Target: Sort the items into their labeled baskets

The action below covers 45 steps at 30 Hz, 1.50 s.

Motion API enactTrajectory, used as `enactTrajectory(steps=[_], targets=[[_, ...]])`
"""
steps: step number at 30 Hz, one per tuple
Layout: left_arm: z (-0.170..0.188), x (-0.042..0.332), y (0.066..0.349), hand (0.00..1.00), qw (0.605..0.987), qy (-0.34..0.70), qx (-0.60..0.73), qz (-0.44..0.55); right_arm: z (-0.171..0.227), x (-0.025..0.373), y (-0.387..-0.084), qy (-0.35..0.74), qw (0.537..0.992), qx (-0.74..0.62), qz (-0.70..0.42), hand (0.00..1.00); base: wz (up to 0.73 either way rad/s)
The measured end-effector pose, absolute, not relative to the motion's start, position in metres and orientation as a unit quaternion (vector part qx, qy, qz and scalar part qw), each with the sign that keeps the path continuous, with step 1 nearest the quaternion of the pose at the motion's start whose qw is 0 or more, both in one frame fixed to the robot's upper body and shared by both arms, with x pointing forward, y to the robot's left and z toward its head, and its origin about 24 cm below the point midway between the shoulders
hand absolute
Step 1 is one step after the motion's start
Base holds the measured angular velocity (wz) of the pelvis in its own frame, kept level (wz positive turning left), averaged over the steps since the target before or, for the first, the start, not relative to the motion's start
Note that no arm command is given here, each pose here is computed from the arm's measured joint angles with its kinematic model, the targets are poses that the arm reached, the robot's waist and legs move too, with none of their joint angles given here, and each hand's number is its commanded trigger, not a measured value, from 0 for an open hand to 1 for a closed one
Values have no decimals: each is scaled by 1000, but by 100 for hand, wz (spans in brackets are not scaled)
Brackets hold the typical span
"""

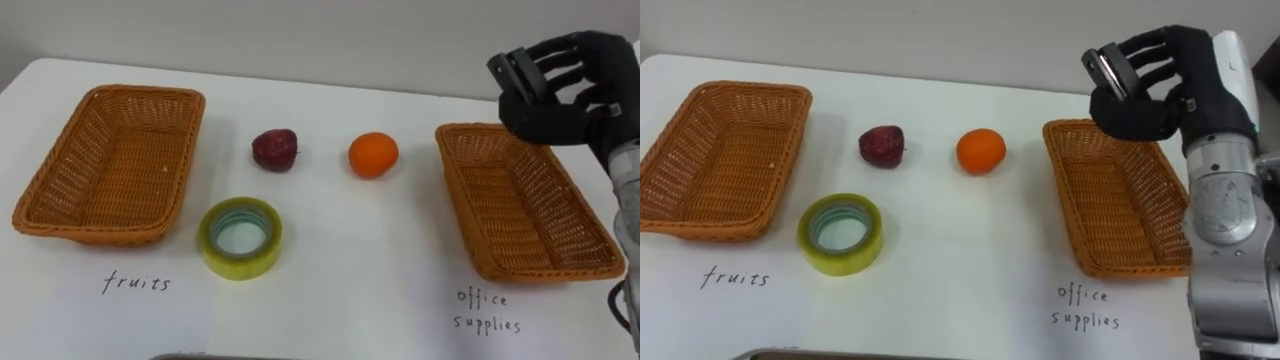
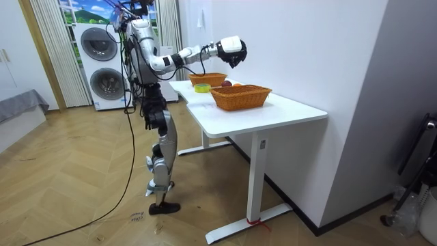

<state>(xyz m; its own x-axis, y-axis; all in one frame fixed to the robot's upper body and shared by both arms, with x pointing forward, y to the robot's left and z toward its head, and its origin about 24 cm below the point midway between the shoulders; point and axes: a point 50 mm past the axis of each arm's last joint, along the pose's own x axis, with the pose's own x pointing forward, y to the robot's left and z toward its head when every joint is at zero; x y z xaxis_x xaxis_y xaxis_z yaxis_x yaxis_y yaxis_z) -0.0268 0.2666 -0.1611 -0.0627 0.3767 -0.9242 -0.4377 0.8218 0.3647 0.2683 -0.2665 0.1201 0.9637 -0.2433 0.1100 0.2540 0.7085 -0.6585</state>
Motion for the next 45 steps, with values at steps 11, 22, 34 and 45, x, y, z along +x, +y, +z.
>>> enactTrajectory(steps=[11, 22, 34, 45], targets=[[-161, -27, 267, 0, 683, 665, -19, 300, 83, 254, -281, 69, 921, -356, -141, 100, -4], [-160, -24, 269, 0, 687, 667, -3, 288, 50, 237, -284, 139, 918, -352, -118, 100, -2], [-159, -22, 269, 0, 691, 664, -4, 286, 45, 232, -284, 153, 916, -355, -106, 0, 0], [-159, -22, 269, 0, 692, 663, -4, 285, 46, 233, -283, 150, 913, -363, -107, 0, 0]])
